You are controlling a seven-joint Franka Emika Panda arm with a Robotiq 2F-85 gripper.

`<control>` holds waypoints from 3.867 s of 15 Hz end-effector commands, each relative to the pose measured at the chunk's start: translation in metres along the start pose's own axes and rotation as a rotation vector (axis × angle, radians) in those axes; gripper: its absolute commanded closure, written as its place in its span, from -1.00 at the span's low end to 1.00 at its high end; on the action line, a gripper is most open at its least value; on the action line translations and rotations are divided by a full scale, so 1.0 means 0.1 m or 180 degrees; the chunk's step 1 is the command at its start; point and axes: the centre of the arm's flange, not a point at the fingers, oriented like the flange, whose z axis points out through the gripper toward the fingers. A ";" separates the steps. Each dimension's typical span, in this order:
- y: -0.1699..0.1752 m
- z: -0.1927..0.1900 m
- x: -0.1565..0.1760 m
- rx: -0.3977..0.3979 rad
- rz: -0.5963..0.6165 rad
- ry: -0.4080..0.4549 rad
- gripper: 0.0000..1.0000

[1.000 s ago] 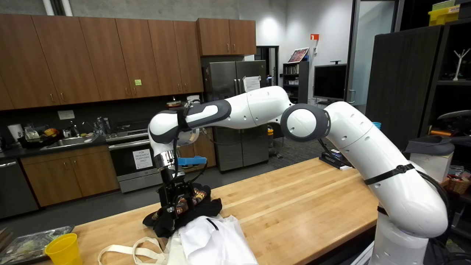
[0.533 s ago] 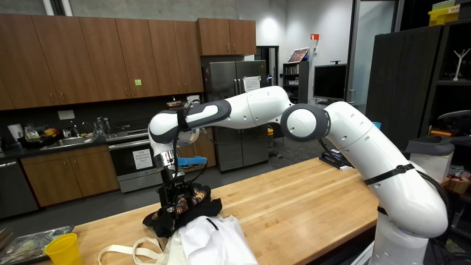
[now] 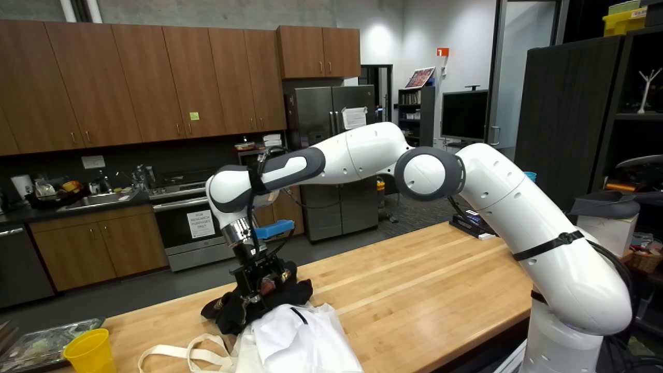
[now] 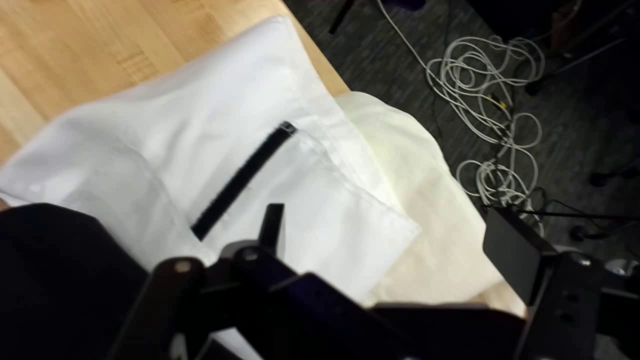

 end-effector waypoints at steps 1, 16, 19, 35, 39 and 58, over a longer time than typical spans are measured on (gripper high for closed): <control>0.01 0.04 -0.35 -0.0627 0.0075 0.0020 -1.00; -0.06 -0.37 0.46 -0.0901 -0.0370 0.1517 -1.00; 0.13 -0.26 0.94 -0.0914 -0.0402 0.1651 -1.00; 0.17 -0.36 1.22 -0.0173 -0.0300 0.1349 1.00; 0.07 -0.59 0.88 -0.0323 -0.0105 0.0859 0.95; -1.11 -2.28 -1.39 -0.0912 0.1602 0.1804 0.81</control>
